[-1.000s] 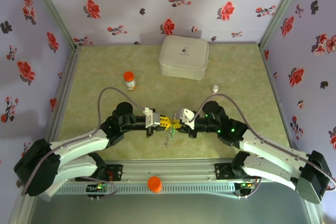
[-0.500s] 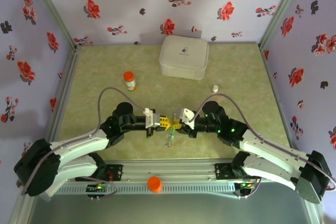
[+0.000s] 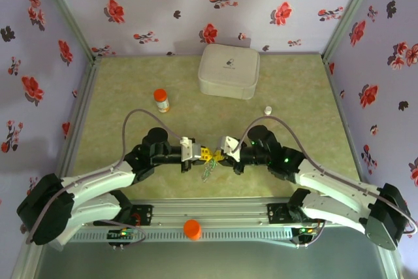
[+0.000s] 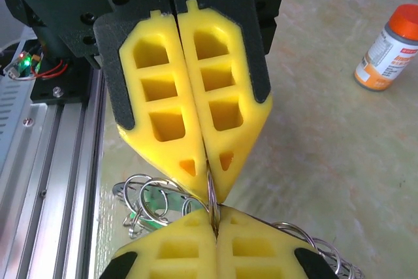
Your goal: Put the keys on the keyring
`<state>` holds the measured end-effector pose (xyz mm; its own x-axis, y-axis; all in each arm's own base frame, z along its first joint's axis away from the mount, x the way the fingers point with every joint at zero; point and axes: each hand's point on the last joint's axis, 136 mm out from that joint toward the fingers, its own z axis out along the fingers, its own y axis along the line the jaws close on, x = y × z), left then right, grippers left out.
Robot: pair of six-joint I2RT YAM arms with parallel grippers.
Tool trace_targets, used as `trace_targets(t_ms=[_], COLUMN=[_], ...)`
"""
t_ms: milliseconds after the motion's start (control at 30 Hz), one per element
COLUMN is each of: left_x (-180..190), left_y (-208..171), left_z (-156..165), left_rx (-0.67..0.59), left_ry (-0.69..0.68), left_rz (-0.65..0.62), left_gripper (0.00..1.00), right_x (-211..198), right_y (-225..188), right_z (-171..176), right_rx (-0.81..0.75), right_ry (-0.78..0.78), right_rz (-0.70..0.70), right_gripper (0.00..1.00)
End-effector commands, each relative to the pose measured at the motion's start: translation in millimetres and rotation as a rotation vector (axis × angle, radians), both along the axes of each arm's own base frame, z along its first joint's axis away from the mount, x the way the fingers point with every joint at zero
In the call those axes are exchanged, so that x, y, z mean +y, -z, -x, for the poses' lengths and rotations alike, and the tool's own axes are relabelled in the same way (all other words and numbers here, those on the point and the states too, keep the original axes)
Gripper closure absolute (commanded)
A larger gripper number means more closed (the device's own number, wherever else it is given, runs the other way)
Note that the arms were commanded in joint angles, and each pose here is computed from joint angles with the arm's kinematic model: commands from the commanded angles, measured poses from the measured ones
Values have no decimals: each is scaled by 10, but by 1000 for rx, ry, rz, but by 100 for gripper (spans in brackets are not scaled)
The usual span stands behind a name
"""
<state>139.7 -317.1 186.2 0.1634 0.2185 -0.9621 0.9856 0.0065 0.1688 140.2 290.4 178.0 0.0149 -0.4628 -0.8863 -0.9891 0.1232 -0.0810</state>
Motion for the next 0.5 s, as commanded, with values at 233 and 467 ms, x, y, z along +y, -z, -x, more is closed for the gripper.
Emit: trace_targets(t_ms=[233,467], left_x=[40,15], left_y=[210,239], left_z=[-59,-19], left_rx=[-64,-72], left_ry=[3,41], left_rz=[-249,-309], left_gripper=[89,100], right_x=[53,86], right_y=[-65,-74], right_z=[67,32], right_rx=[-47,-73], right_ry=[-114,-122], right_rz=[190,237], right_gripper=[100,100])
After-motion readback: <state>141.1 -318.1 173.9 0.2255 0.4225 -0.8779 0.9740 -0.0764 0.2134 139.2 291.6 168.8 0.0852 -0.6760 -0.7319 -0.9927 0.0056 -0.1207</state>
